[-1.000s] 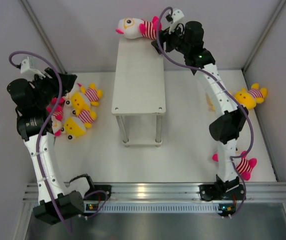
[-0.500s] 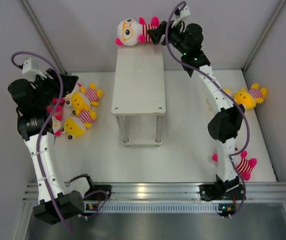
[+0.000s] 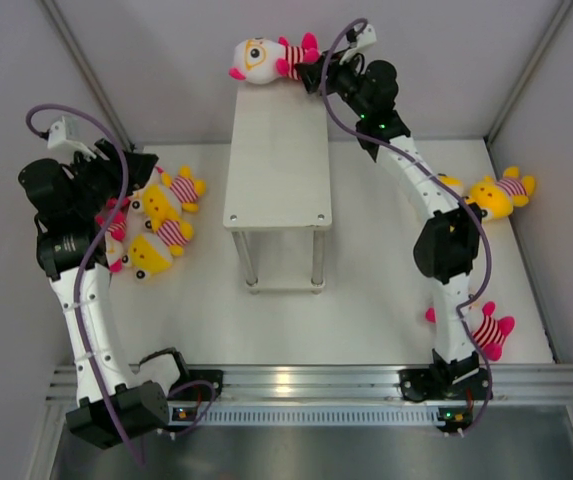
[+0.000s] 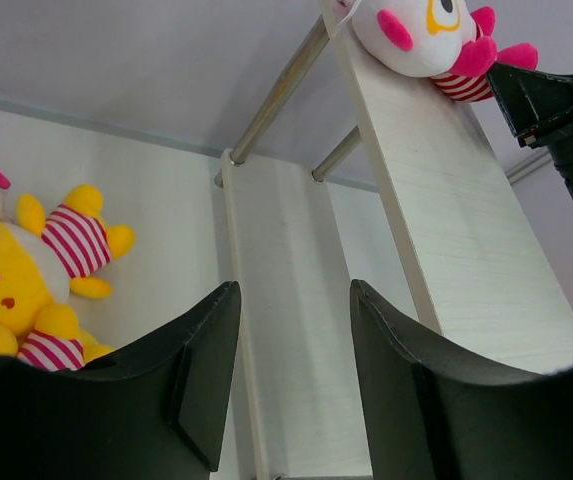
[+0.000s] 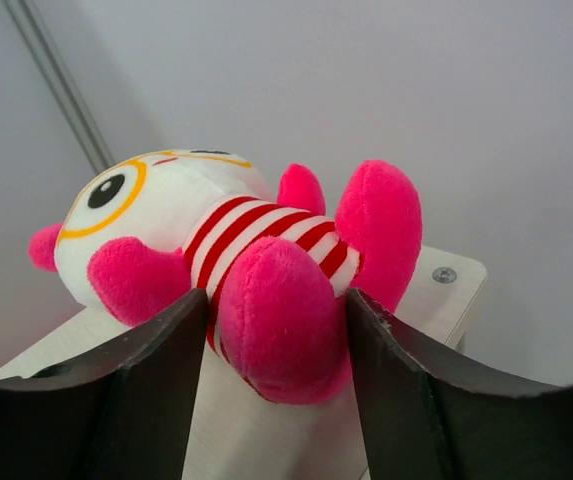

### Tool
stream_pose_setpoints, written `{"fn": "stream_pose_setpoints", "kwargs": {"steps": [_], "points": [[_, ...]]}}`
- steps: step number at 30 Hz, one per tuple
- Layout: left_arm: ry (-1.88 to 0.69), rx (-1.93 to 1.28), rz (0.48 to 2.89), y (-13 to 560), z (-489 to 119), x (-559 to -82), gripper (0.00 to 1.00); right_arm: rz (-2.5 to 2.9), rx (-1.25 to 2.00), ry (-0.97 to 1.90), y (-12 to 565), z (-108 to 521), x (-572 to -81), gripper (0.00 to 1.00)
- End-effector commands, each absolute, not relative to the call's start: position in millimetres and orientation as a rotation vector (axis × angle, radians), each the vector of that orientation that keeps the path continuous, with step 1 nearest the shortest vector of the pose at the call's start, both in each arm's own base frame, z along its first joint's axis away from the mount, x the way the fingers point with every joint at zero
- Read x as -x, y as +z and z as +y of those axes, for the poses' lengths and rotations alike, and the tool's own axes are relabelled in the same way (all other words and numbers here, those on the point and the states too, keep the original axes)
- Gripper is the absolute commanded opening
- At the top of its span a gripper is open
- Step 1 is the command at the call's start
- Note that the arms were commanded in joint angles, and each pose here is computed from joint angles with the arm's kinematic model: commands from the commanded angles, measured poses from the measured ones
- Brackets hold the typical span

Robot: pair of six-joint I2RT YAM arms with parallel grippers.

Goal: Place and organize the stuffed toys onto the shelf

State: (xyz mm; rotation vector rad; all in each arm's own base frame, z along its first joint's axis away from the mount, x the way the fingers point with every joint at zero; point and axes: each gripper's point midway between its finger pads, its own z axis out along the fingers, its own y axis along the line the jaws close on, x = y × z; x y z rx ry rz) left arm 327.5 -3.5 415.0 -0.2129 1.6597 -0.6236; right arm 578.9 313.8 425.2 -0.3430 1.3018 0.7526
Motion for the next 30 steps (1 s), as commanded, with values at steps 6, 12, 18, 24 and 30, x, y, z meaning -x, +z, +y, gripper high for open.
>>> {"fn": "stream_pose_setpoints", "kwargs": {"steps": [6,12,18,24,30], "points": [[-0.574,0.128,1.602,433.4,-5.2,-323.5,0.54,1.172,0.355,0.636,442.1,312.5,-594.8,0.52],[-0.571,0.140,1.620,425.9,-2.2,-328.6,0.54,1.140,0.382,0.577,436.0,311.0,-601.0,0.45],[-0.510,0.121,1.630,417.6,4.9,-333.0,0.52,1.146,0.313,0.519,437.2,299.8,-612.6,0.41],[-0.325,0.046,1.702,381.1,23.8,-336.2,0.49,1.136,0.362,0.540,442.9,306.9,-602.5,0.56],[0.036,-0.107,1.827,332.3,53.0,-322.9,0.50,1.112,0.413,0.541,462.9,301.9,-575.8,0.80]]}}
